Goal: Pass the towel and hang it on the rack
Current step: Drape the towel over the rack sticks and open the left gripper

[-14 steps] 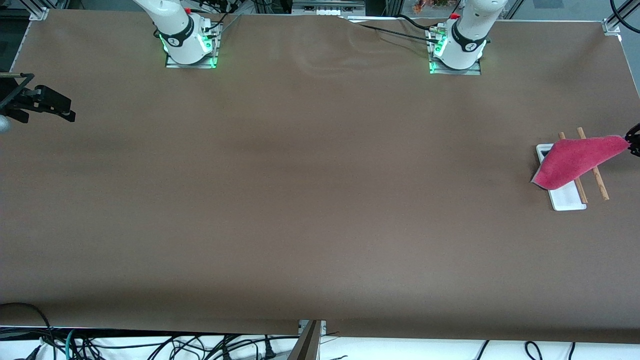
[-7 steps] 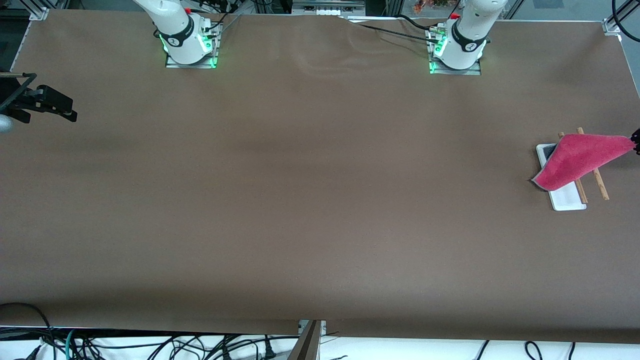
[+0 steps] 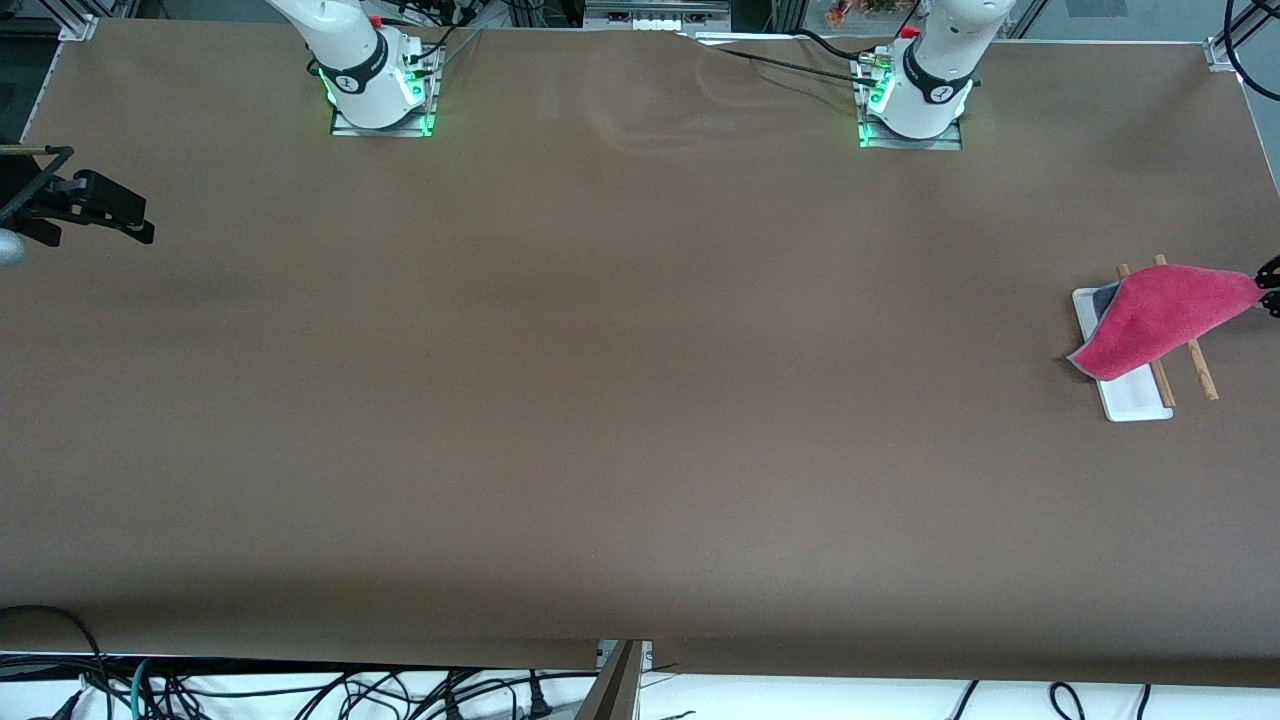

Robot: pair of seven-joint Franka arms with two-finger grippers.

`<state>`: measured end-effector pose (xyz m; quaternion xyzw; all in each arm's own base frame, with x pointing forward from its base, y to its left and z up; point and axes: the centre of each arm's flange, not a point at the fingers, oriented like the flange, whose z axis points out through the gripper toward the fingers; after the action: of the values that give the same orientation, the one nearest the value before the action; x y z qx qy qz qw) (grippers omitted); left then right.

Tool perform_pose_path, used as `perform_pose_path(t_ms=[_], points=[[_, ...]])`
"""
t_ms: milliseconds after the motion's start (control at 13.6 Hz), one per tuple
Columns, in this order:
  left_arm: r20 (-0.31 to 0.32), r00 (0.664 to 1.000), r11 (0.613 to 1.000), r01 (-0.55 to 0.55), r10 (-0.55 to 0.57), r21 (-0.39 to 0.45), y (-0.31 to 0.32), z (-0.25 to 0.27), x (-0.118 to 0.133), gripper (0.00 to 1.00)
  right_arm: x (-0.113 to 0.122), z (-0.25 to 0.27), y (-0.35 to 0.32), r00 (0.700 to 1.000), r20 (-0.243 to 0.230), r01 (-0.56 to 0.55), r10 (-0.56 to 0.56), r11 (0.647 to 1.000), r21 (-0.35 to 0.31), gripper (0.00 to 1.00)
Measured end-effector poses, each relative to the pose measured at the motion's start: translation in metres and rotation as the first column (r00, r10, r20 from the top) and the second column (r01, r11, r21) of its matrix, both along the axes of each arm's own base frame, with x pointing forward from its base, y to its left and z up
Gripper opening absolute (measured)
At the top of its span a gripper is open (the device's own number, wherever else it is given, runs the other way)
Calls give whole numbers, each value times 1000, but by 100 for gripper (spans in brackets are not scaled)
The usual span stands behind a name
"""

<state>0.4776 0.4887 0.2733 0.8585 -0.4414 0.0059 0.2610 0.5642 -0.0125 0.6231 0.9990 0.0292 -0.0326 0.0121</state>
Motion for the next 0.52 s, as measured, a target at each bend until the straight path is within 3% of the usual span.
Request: perform_pose_path(t_ms=[516], points=[[60, 998, 998, -13, 10, 56, 15, 34, 10, 99, 0, 0, 1, 1000, 0, -1, 1, 1000, 0, 100]])
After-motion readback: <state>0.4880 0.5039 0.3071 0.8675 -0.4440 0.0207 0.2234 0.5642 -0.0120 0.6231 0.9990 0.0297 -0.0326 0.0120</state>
